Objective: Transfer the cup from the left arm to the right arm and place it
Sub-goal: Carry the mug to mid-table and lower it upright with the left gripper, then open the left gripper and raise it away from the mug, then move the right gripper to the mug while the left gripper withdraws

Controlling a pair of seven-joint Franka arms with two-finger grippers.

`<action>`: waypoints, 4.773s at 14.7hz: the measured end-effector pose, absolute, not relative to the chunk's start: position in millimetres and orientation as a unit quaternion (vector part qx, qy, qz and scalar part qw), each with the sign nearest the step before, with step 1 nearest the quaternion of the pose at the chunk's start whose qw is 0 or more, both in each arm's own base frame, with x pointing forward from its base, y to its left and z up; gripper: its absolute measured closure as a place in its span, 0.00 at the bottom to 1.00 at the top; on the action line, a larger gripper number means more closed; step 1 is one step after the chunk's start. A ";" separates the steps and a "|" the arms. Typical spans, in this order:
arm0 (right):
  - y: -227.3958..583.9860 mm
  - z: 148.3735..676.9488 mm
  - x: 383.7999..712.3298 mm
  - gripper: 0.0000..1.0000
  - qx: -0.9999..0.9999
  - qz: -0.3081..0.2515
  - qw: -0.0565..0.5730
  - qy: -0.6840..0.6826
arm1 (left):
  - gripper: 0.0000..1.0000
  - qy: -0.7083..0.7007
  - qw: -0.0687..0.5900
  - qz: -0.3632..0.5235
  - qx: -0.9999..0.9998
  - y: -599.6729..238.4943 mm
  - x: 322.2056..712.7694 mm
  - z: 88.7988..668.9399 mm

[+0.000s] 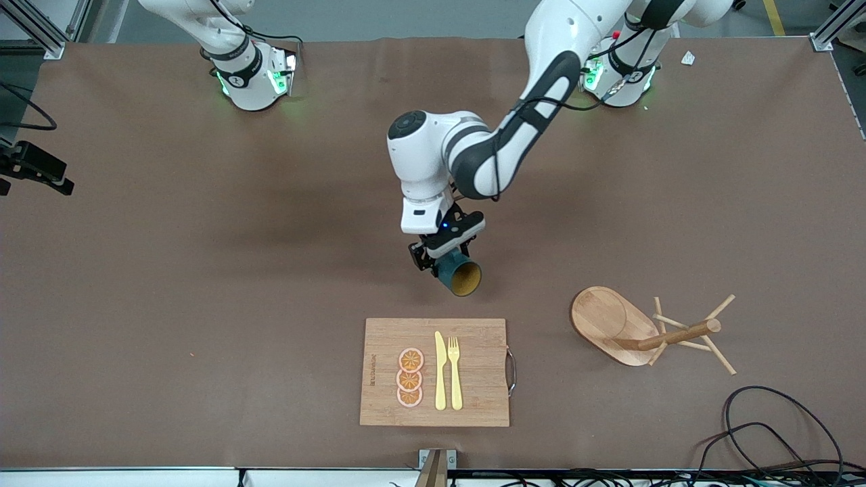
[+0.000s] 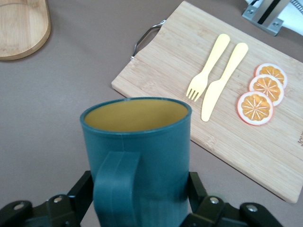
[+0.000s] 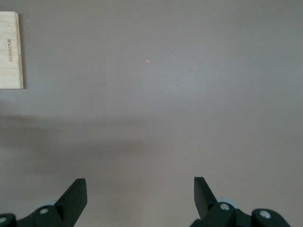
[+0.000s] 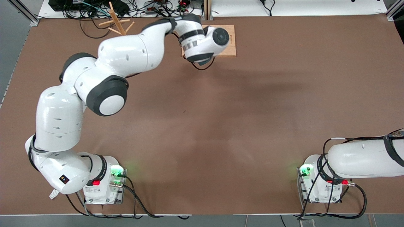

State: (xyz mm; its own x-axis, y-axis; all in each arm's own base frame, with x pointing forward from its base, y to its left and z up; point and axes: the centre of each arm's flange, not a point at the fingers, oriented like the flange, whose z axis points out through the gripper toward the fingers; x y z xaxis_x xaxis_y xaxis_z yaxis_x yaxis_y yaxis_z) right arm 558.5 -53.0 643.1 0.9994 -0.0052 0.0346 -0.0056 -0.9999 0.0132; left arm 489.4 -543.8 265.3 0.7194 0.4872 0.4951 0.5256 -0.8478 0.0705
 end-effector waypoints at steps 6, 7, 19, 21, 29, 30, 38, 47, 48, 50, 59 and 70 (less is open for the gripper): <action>-66.3 636.5 558.6 0.00 1.000 0.010 0.006 -0.005 | 0.16 -0.240 0.053 -0.350 -0.904 -568.3 451.7 203.1; -67.5 635.5 558.9 0.00 1.000 0.009 0.006 -0.005 | 0.16 -0.236 0.062 -0.360 -0.901 -570.2 446.0 198.0; -68.7 633.5 559.3 0.00 1.000 0.007 0.006 -0.002 | 0.16 -0.195 0.102 -0.481 -0.849 -589.8 376.8 125.6; -69.0 632.9 559.5 0.00 1.000 0.006 0.006 -0.002 | 0.16 -0.171 0.113 -0.511 -0.835 -586.4 375.1 112.6; -69.3 632.5 559.6 0.00 1.000 0.006 0.006 -0.001 | 0.00 -0.186 0.105 -0.510 -0.833 -602.4 335.1 100.1; -69.3 632.5 559.6 0.00 1.000 0.006 0.006 -0.001 | 0.00 -0.198 0.105 -0.497 -0.839 -610.1 322.5 104.0; -73.0 630.5 559.8 0.00 1.000 0.004 0.006 -0.001 | 0.00 -0.297 0.089 -0.377 -0.873 -656.0 255.6 246.7; -22.7 594.7 584.3 0.00 1.000 -0.016 -0.019 0.016 | 0.00 -0.317 0.072 -0.225 -0.918 -525.6 429.8 496.2; -7.1 587.3 589.5 0.00 1.000 -0.018 -0.021 0.003 | 0.00 -0.314 0.074 -0.208 -0.924 -497.7 454.9 510.9; 33.1 574.4 595.6 0.00 0.999 -0.027 -0.025 -0.031 | 0.00 -0.303 0.076 -0.175 -0.934 -436.8 503.7 532.3; 261.4 481.2 603.1 0.00 0.975 -0.026 -0.035 -0.219 | 0.00 -0.238 0.008 -0.079 -0.968 -225.5 595.9 601.3; 433.3 375.2 593.1 0.00 0.935 -0.018 -0.076 -0.346 | 0.00 -0.004 0.025 -0.012 -1.000 -62.9 570.6 656.0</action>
